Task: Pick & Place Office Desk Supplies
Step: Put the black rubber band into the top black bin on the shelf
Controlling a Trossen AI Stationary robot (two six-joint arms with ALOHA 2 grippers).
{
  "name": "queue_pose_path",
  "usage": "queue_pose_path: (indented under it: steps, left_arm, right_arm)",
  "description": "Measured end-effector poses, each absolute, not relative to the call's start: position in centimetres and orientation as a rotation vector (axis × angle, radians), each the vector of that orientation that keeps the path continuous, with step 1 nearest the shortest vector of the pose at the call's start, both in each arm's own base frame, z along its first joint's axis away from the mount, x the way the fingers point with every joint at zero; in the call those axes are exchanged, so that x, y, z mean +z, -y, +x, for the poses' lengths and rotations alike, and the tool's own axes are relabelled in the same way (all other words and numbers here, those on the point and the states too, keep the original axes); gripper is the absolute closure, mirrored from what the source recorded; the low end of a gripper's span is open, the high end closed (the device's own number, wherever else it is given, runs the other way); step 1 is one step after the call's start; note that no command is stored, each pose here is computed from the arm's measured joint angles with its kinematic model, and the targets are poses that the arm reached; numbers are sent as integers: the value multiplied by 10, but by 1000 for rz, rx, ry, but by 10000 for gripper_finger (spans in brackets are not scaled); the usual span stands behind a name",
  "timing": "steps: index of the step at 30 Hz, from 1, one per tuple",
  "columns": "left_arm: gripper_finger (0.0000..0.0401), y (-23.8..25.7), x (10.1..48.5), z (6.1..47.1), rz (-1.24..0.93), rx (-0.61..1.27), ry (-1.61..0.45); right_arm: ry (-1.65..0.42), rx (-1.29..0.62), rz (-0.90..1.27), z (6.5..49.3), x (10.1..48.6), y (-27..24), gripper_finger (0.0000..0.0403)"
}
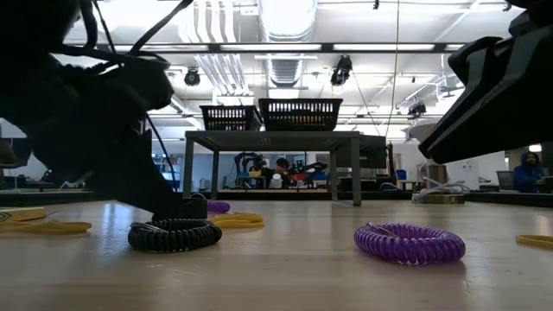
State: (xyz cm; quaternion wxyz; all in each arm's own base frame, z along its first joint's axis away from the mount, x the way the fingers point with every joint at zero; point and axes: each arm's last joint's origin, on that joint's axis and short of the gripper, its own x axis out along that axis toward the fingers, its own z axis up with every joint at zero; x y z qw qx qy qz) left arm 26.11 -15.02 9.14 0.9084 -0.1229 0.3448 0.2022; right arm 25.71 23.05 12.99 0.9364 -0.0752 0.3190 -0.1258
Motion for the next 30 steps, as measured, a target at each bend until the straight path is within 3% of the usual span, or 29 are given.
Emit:
queue_pose_path:
  steps: [10,20,24,30]
  left_arm:
    - [390,156,113,269,-291,380,-769]
    - [391,153,240,322,-165,300,-853]
    - [392,107,289,350,-95,278,-850]
    - [392,3,328,374,-12,332,-799]
  right_arm:
    - [-649,-258,-152,257,130,-231,328]
    - [-645,-255,-155,258,130,-230,334]
    - [-640,-257,-155,259,131,-230,330]
    - [-636,-258,-156,259,131,-230,329]
